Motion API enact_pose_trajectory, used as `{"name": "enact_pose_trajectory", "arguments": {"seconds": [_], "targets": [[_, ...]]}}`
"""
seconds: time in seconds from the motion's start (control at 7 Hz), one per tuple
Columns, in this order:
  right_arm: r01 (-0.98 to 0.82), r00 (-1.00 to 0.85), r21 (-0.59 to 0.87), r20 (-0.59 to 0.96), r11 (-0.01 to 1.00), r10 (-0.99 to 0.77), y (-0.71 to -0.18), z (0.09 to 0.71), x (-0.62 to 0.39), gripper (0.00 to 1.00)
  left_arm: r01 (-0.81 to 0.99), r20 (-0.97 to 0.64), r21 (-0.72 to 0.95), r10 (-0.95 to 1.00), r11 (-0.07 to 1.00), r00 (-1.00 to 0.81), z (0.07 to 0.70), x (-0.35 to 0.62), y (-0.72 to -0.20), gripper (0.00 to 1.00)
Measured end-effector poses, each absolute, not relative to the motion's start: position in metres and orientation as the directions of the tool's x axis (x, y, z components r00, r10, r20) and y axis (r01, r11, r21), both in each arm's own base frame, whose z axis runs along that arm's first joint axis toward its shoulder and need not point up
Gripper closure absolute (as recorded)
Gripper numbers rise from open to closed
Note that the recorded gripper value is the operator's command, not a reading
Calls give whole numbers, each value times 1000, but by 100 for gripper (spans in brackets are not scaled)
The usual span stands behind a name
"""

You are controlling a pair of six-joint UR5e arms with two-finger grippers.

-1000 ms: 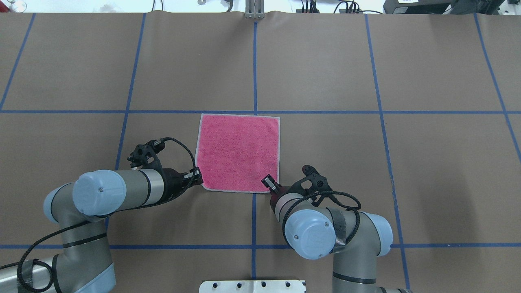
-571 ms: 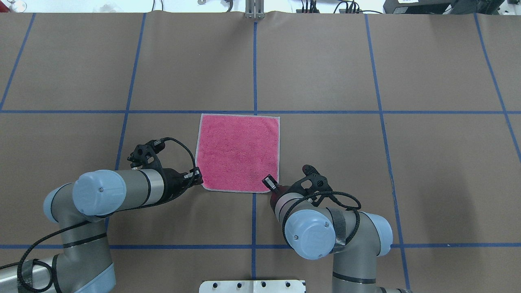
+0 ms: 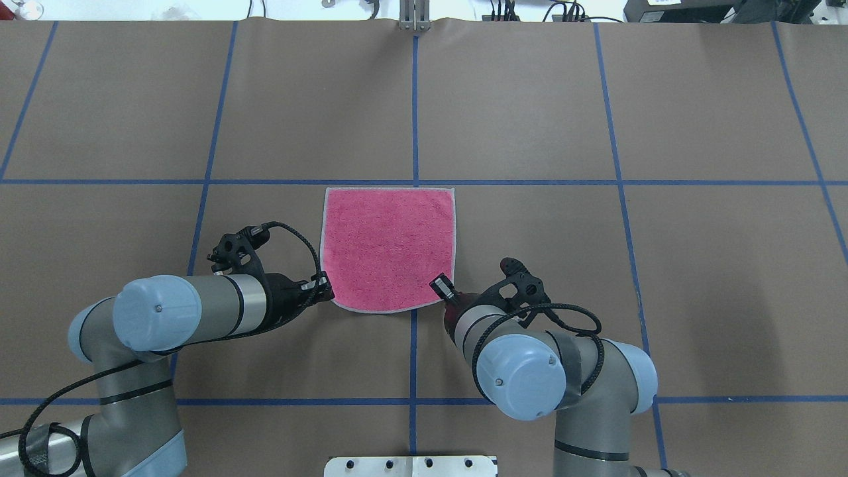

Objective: Fold towel twice with both arms
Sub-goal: 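Lift both near corners and fold them toward the far edge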

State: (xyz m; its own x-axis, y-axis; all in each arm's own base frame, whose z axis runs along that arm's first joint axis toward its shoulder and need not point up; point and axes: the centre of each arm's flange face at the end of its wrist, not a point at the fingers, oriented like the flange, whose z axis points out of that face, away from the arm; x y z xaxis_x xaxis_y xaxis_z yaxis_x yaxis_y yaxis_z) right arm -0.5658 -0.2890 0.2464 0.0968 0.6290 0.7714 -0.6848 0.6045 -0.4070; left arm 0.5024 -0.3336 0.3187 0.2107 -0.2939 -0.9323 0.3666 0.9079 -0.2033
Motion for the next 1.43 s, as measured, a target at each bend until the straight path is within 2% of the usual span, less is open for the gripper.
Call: {"name": "enact_pose_trajectory", "arguments": {"seconds": [0.71, 1.0, 1.43], "targets": [[-628, 44, -446, 798, 638, 602, -247, 218, -497, 100, 288, -957, -229, -270, 930, 108, 264, 466, -309, 100], [-664, 59, -420, 795, 619, 604, -264, 227, -499, 100, 297, -952, -232, -279, 926, 127, 267, 472, -314, 100], [-732, 61, -375, 795, 569, 603, -320, 236, -520, 100, 372, -938, -227, -305, 900, 165, 263, 494, -348, 100]]}}
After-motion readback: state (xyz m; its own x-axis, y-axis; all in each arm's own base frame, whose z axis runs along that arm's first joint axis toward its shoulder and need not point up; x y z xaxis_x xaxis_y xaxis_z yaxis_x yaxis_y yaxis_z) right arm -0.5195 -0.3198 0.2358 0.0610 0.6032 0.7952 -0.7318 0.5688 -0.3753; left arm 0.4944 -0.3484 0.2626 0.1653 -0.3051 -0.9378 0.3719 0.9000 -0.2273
